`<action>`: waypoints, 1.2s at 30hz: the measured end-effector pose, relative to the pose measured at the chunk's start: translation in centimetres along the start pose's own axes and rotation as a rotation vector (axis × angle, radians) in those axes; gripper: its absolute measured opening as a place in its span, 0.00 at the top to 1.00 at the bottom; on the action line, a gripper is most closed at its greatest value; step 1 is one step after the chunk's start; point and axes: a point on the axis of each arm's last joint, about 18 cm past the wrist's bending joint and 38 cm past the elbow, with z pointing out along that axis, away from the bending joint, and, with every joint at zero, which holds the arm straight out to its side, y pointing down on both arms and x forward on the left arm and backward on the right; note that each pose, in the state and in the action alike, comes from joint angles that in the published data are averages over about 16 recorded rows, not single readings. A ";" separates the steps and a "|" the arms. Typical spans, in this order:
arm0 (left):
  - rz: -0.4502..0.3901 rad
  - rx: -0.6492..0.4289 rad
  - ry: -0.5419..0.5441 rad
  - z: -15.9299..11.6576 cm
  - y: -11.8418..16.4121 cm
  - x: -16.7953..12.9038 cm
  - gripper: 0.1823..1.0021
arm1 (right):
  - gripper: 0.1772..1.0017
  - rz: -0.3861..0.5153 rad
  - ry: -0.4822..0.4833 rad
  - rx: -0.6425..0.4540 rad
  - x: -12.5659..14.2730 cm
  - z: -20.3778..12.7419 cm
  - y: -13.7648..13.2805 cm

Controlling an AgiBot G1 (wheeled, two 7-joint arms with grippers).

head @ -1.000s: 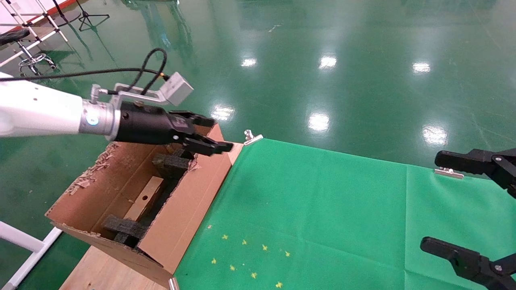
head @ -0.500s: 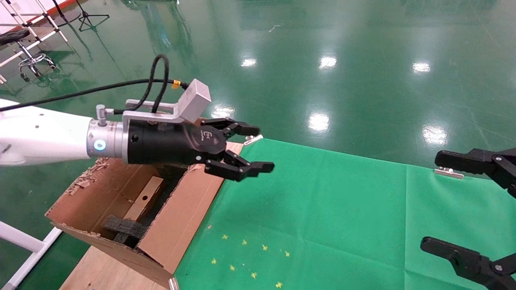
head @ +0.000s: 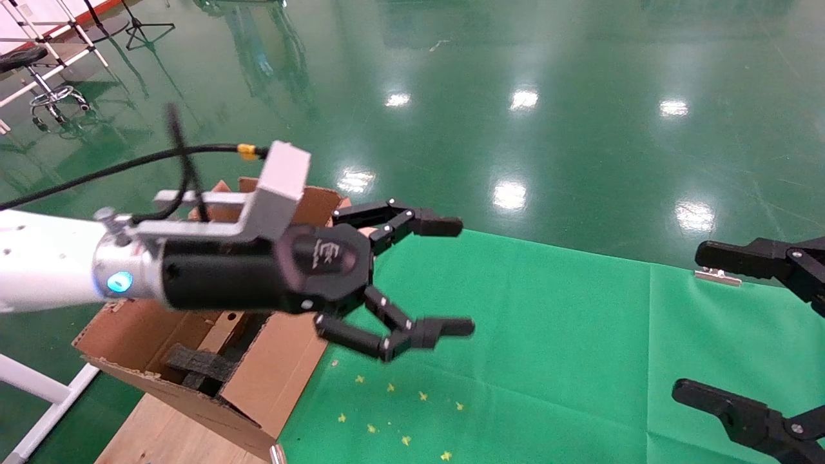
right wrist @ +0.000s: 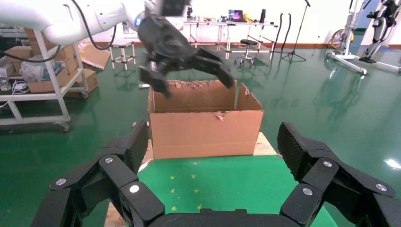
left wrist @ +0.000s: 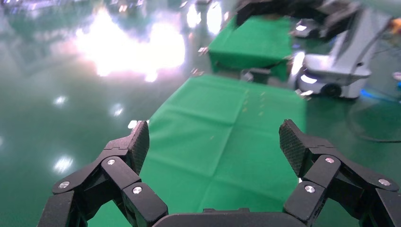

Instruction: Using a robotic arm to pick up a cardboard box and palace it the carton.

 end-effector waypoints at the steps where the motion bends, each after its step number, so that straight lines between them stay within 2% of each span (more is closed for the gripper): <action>1: 0.010 0.013 0.011 0.0 -0.2 0.5 0.00 | 0.00 0.000 0.000 0.000 0.0 0.0 0.0; 13: 0.095 0.118 0.104 -0.4 -1.7 4.5 0.00 | 0.00 0.000 0.000 0.000 0.0 0.0 0.0; 36: 0.088 0.108 0.095 -0.4 -1.5 4.1 0.00 | 0.00 0.000 0.001 0.000 0.0 0.0 0.0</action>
